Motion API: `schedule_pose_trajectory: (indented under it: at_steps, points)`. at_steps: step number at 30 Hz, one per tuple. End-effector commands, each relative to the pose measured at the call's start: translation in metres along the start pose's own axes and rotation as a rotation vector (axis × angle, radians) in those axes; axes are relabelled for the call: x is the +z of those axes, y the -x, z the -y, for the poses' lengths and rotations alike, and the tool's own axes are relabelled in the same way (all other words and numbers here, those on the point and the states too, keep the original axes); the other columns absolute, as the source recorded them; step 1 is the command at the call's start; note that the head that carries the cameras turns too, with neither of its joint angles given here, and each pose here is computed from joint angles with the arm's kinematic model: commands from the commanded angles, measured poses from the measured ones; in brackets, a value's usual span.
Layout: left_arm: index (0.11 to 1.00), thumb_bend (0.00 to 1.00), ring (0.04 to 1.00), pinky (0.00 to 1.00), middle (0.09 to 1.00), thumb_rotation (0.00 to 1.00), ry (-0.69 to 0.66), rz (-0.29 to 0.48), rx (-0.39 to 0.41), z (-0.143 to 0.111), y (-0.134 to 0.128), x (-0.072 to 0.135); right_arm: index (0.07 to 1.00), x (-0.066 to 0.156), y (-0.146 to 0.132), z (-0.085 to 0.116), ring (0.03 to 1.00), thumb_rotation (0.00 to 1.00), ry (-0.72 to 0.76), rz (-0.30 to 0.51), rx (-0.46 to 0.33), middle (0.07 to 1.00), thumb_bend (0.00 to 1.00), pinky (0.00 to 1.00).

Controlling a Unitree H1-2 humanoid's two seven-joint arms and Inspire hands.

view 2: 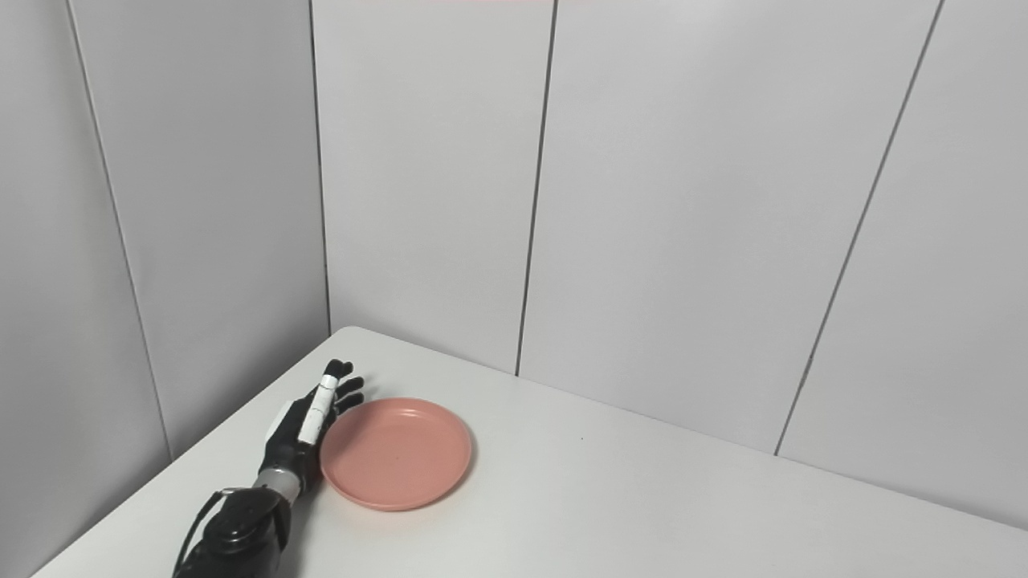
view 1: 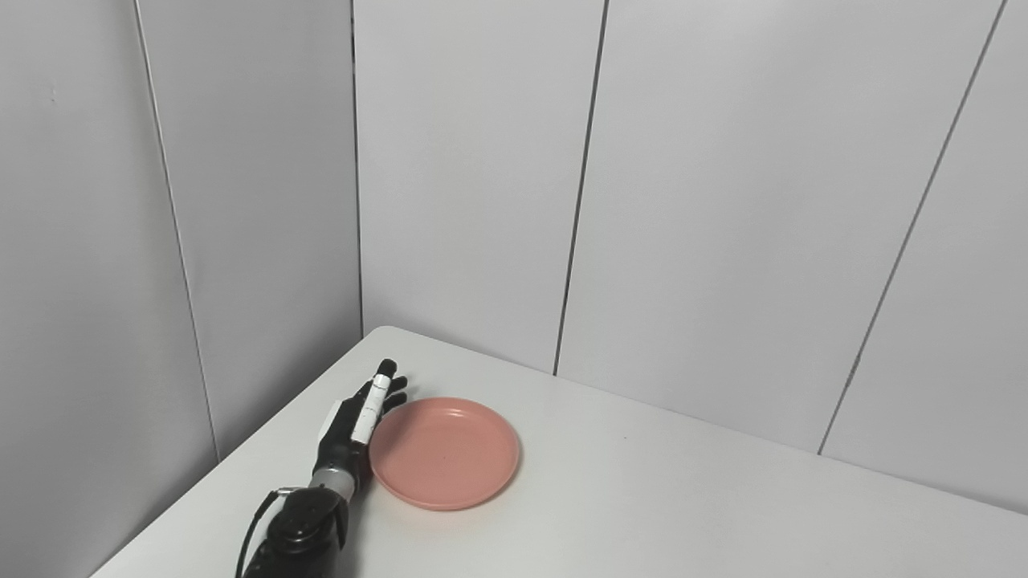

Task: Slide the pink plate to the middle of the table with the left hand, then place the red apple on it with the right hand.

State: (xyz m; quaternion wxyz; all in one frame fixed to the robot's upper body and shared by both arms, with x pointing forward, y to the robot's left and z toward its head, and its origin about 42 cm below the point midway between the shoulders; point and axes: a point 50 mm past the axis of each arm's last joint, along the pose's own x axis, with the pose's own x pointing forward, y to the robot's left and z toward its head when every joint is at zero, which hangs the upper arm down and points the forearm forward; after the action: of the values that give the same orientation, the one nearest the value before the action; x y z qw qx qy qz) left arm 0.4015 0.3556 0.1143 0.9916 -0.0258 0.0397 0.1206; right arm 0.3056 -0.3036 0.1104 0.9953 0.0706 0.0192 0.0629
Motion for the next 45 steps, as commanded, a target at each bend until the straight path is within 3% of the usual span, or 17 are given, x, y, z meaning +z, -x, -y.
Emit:
schedule_pose_trajectory:
  at_steps: [1, 4, 10, 26, 32, 39, 45]
  points:
    - [0.901, 0.87, 0.901, 0.86, 0.901, 0.91, 0.012, -0.027, -0.102, 0.03, -0.002, -0.006, 0.923, -0.006, 0.003, -0.003, 0.893, 1.0, -0.009, -0.066, 0.004, 0.925, 0.92, 0.88]
    - [0.921, 0.88, 0.929, 0.91, 0.914, 0.88, 0.046, -0.046, -0.147, 0.047, 0.0, -0.014, 0.927, -0.004, 0.004, -0.005, 0.902, 1.0, 0.002, -0.065, 0.006, 0.93, 0.9, 0.89]
    - [0.91, 0.88, 0.9, 0.84, 0.886, 0.9, -0.02, -0.064, -0.205, 0.074, 0.003, -0.026, 0.938, 0.001, 0.005, -0.011, 0.913, 1.0, 0.009, -0.06, 0.016, 0.944, 0.86, 0.91]
    - [0.887, 0.92, 0.888, 0.83, 0.886, 0.92, -0.029, -0.06, -0.393, 0.152, 0.024, -0.027, 0.945, 0.006, 0.004, -0.019, 0.925, 1.0, 0.035, -0.043, 0.037, 0.948, 0.79, 0.93]
    - [0.869, 0.92, 0.856, 0.77, 0.855, 0.91, -0.024, -0.063, -0.418, 0.173, 0.031, -0.026, 0.955, 0.006, 0.003, -0.021, 0.93, 1.0, 0.036, -0.036, 0.049, 0.952, 0.82, 0.94]
    - [0.871, 0.89, 0.856, 0.78, 0.849, 0.93, -0.013, -0.078, -0.422, 0.194, 0.039, -0.024, 0.937, 0.004, 0.0, -0.027, 0.899, 1.0, 0.055, -0.029, 0.067, 0.926, 0.86, 0.9]
    - [0.892, 0.87, 0.88, 0.8, 0.871, 0.95, -0.02, -0.093, -0.455, 0.198, 0.047, -0.022, 0.911, 0.002, -0.003, -0.037, 0.873, 1.0, 0.073, -0.026, 0.07, 0.898, 0.9, 0.87]
